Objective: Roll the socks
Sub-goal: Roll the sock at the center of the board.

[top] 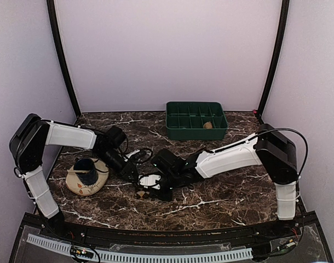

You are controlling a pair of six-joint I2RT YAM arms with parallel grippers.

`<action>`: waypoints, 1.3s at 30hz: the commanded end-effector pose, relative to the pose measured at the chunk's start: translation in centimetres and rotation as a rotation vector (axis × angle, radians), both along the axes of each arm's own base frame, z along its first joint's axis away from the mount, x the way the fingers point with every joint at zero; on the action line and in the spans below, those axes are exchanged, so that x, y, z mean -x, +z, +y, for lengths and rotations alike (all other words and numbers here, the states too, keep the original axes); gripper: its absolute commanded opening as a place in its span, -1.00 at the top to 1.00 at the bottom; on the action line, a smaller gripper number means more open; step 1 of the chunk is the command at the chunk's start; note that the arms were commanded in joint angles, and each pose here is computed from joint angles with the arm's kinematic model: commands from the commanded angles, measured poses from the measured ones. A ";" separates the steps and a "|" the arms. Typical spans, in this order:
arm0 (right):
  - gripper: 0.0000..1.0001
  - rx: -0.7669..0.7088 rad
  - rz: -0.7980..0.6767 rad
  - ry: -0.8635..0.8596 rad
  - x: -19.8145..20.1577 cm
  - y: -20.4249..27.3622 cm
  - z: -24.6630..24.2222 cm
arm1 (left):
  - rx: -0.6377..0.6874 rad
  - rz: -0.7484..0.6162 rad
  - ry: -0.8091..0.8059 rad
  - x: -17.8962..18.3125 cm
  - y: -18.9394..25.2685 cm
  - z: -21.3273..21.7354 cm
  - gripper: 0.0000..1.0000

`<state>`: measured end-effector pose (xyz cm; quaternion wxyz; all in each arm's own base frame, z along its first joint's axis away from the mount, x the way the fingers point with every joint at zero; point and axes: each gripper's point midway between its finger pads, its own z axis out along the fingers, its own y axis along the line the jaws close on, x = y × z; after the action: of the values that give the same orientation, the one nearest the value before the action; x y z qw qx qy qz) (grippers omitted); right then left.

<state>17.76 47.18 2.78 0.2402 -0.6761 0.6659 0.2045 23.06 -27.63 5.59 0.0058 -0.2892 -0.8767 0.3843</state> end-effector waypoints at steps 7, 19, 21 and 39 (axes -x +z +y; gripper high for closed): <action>1.00 0.163 0.258 -0.077 1.8 -2.7 -1.8 | -0.063 -0.232 0.183 -2.3 1.2 2.3 0.47; 1.00 0.208 0.552 -0.117 2.7 -2.8 -1.8 | -0.078 -0.520 0.305 -0.8 2.5 3.1 0.48; 1.00 0.196 0.590 -0.125 2.6 -2.6 -1.8 | -0.085 -0.560 0.297 -0.3 2.5 2.7 0.48; 1.00 0.155 0.838 -0.135 0.3 -1.2 -1.8 | -0.085 -0.736 0.105 3.8 3.3 0.3 0.32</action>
<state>17.68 46.94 3.33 -0.0384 -0.5263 0.7460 0.4063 19.42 -26.31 7.88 -0.2998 -0.3190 -0.8673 0.2372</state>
